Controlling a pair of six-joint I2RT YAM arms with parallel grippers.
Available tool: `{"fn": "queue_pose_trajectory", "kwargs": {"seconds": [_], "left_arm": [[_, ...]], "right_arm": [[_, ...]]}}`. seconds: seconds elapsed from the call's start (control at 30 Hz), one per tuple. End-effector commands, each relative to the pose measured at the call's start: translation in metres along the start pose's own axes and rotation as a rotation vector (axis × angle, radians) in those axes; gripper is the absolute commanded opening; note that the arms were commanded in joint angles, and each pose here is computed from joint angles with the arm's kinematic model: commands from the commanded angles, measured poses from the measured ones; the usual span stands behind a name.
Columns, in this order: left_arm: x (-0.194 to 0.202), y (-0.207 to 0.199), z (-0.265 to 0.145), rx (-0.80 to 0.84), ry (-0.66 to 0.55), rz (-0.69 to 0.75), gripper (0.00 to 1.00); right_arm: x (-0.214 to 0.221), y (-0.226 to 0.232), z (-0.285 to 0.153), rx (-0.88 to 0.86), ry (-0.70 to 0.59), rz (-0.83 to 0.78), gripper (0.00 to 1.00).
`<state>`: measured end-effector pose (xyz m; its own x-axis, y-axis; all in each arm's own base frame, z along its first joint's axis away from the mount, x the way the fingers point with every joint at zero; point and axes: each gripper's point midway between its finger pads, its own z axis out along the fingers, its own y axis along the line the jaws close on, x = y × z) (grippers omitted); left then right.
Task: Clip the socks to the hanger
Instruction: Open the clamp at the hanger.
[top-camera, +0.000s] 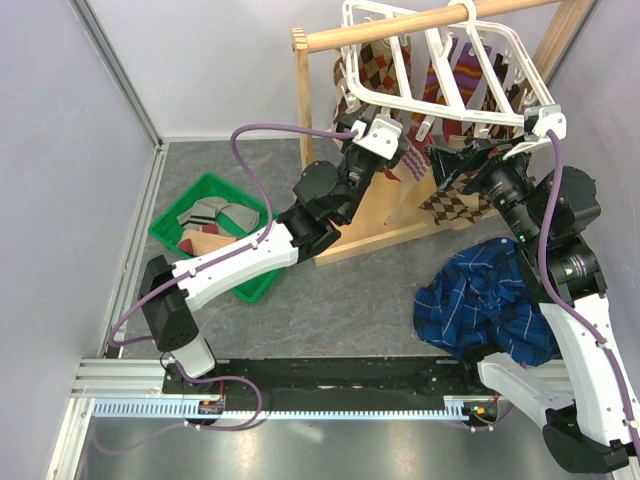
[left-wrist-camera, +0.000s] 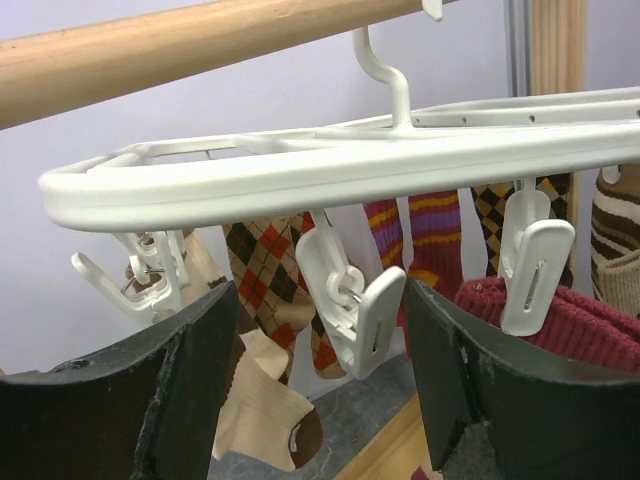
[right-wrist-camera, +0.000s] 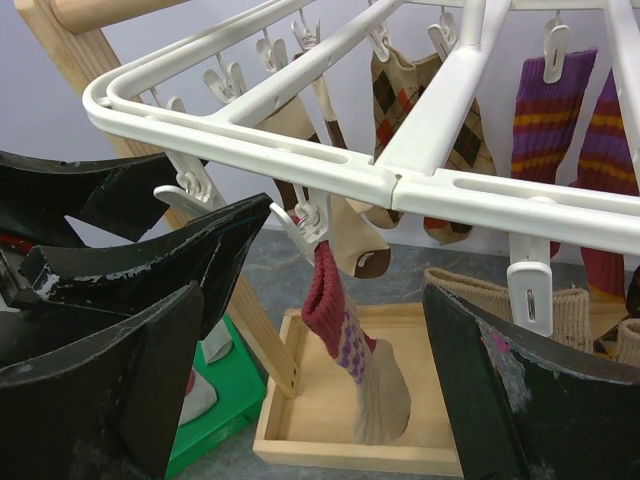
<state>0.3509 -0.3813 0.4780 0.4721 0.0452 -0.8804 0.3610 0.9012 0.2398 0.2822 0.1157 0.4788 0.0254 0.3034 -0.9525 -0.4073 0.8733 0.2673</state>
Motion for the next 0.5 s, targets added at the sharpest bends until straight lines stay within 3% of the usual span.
{"fn": "queue_pose_trajectory", "kwargs": {"seconds": [0.0, 0.27, 0.33, 0.47], "left_arm": [[-0.026, 0.018, 0.003, -0.076, -0.061, -0.005, 0.72], [-0.015, 0.016, -0.007, -0.063, -0.036, -0.038, 0.58], [-0.012, 0.015, -0.011, -0.054, -0.026, -0.046, 0.49], [-0.013, 0.011, -0.014, -0.017, -0.021, -0.075, 0.48]], "right_arm": [[-0.012, 0.003, -0.003, -0.009, -0.047, -0.021, 0.98], [-0.013, 0.007, -0.001, -0.033, -0.048, -0.016, 0.98], [-0.013, 0.01, -0.002, -0.047, -0.045, -0.016, 0.98], [-0.016, 0.014, -0.003, -0.073, -0.049, -0.026, 0.98]]}}
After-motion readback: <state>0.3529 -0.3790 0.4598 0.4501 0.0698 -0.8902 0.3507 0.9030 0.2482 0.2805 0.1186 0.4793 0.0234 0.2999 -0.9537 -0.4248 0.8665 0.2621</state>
